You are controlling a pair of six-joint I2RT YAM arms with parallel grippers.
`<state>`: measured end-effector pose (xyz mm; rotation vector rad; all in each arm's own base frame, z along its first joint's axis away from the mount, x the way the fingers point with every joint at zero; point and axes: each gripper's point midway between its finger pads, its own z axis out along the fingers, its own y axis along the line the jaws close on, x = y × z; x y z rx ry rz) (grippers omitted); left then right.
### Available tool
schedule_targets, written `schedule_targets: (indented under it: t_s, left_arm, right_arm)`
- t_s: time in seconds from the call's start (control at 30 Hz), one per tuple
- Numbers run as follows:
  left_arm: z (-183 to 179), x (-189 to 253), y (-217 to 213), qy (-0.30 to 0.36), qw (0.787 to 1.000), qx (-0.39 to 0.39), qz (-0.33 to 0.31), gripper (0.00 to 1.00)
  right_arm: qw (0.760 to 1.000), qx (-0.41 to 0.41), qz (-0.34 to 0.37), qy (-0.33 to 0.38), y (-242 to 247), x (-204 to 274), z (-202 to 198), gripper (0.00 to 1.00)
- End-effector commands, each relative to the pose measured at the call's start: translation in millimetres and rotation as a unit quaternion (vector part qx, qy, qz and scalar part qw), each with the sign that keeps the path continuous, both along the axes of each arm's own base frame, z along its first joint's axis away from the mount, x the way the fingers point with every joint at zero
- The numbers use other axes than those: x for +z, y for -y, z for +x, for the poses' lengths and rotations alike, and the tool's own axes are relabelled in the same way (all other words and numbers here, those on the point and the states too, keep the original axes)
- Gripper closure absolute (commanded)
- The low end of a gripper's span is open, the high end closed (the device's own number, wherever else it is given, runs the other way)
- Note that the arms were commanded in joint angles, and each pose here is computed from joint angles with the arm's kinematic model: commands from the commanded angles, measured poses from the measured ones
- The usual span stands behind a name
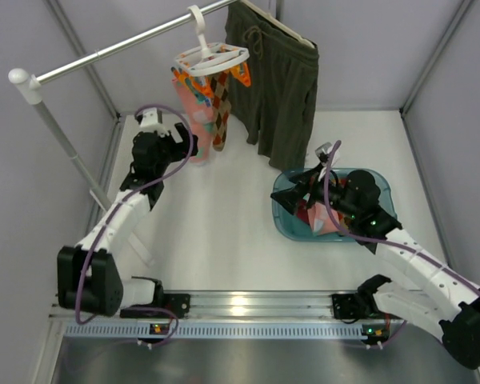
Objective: Remove the socks clipped to the hanger
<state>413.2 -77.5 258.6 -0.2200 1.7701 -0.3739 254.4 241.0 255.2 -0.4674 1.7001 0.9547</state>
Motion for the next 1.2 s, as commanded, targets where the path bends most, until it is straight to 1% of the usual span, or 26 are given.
schedule_targets:
  t_s: [0.0,0.07,0.17,0.23,0.37,0.4,0.43,0.47,0.5,0.57,0.6,0.63,0.67,0.7,0.73,0.77,0.8,0.83,0.87,0.9,0.93,0.97,1.0,1.03,1.1,1.17]
  left_arm:
    - [37.1,53.2,12.1,0.145,0.988,-0.05,0.029,0.01]
    - [58.7,57.6,7.4,0.173,0.982,-0.065,0.026,0.02]
    - [87.8,50.1,4.6,0.182,0.98,-0.074,0.034,0.02]
    - [98.6,52.3,12.2,0.197,0.975,-0.102,0.032,0.02]
    - [129.2,46.3,17.7,0.209,0.97,-0.122,0.038,0.02]
    - [137.7,43.1,20.9,0.211,0.968,-0.133,0.034,0.03]
    - [139.2,48.2,24.3,0.224,0.963,-0.147,0.034,0.07]
    - [140.1,48.1,25.6,0.223,0.962,-0.155,0.03,0.14]
    - [139.9,48.5,25.9,0.223,0.962,-0.155,0.025,0.52]
    - [129.4,53.6,19.1,0.229,0.965,-0.129,0.007,0.86]
    - [121.7,39.1,11.6,0.217,0.971,-0.103,0.004,1.0]
    - [105.6,59.0,11.6,0.236,0.968,-0.084,0.007,1.0]
    - [97.8,61.4,7.4,0.238,0.969,-0.058,0.01,1.0]
    - [93.1,62.5,-4.3,0.238,0.971,-0.007,0.013,1.0]
    - [73.1,66.6,-4.0,0.244,0.97,0.003,0.026,1.0]
    - [63.9,69.6,3.4,0.246,0.969,0.023,0.027,1.0]
    - [55.3,71.7,-2.0,0.246,0.967,0.059,0.03,1.0]
    - [46.6,72.1,-1.3,0.247,0.965,0.075,0.05,1.0]
    - [28.3,75.9,16.2,0.251,0.964,0.072,0.051,1.0]
    - [19.9,75.7,22.3,0.25,0.963,0.08,0.059,1.0]
    - [10.5,74.7,15.8,0.242,0.96,0.122,0.073,1.0]
    - [-5.9,75.7,35.9,0.243,0.962,0.111,0.062,1.0]
    - [-13.3,75.0,40.9,0.24,0.962,0.114,0.057,1.0]
    - [-21.4,73.2,40.8,0.235,0.962,0.128,0.06,1.0]
    - [-38.2,72.3,65.4,0.228,0.964,0.122,0.06,1.0]
    - [-53.6,67.6,84.3,0.209,0.964,0.132,0.096,1.0]
  right_arm:
    - [0.988,0.132,0.055,0.063,-25.1,34.8,-38.0,0.01]
    - [0.985,0.15,0.059,0.068,-25.5,35.7,-47.6,0.01]
    - [0.982,0.161,0.063,0.072,-25.9,34.1,-56.2,0.01]
    - [0.979,0.17,0.075,0.083,-27.2,40.3,-61.5,0.01]
    - [0.973,0.199,0.078,0.088,-36.9,43.8,-70.2,0.01]
    - [0.973,0.202,0.076,0.086,-39.5,42.4,-69.4,0.01]
    - [0.972,0.208,0.075,0.086,-42.1,42.3,-71.2,0.01]
    - [0.971,0.208,0.074,0.087,-43.6,42.6,-70.9,0.0]
    - [0.972,0.209,0.072,0.085,-45.5,40.5,-69.8,0.01]
    - [0.972,0.208,0.069,0.082,-48.6,37.2,-68.5,0.01]
    - [0.972,0.208,0.067,0.083,-49.3,36.8,-67.8,0.01]
    - [0.973,0.206,0.067,0.082,-50.0,37.6,-66.4,0.01]
    - [0.973,0.207,0.066,0.08,-51.0,36.3,-66.3,0.01]
    - [0.973,0.206,0.067,0.08,-51.1,37.4,-66.0,0.01]
    - [0.974,0.204,0.066,0.078,-51.4,36.9,-65.6,0.01]
    - [0.975,0.2,0.067,0.076,-50.1,37.6,-65.9,0.01]
    - [0.976,0.195,0.066,0.075,-49.4,37.3,-64.9,0.02]
    - [0.977,0.189,0.065,0.075,-47.9,38.4,-64.2,0.02]
    - [0.981,0.168,0.061,0.073,-43.9,38.4,-59.7,0.01]
    - [0.984,0.153,0.058,0.069,-41.1,37.7,-56.5,0.01]
    - [0.987,0.136,0.056,0.067,-38.0,38.2,-53.0,0.01]
    - [0.991,0.096,0.059,0.071,-30.4,46.5,-42.7,0.0]
    - [0.995,0.073,0.046,0.053,-25.1,40.0,-38.2,0.01]
    - [0.997,0.034,0.047,0.055,-17.5,48.5,-27.8,0.01]
    - [0.999,-0.002,0.034,0.043,-5.9,50.2,-23.8,0.01]
    - [0.997,-0.047,0.04,0.053,9.1,70.4,-17.6,0.01]
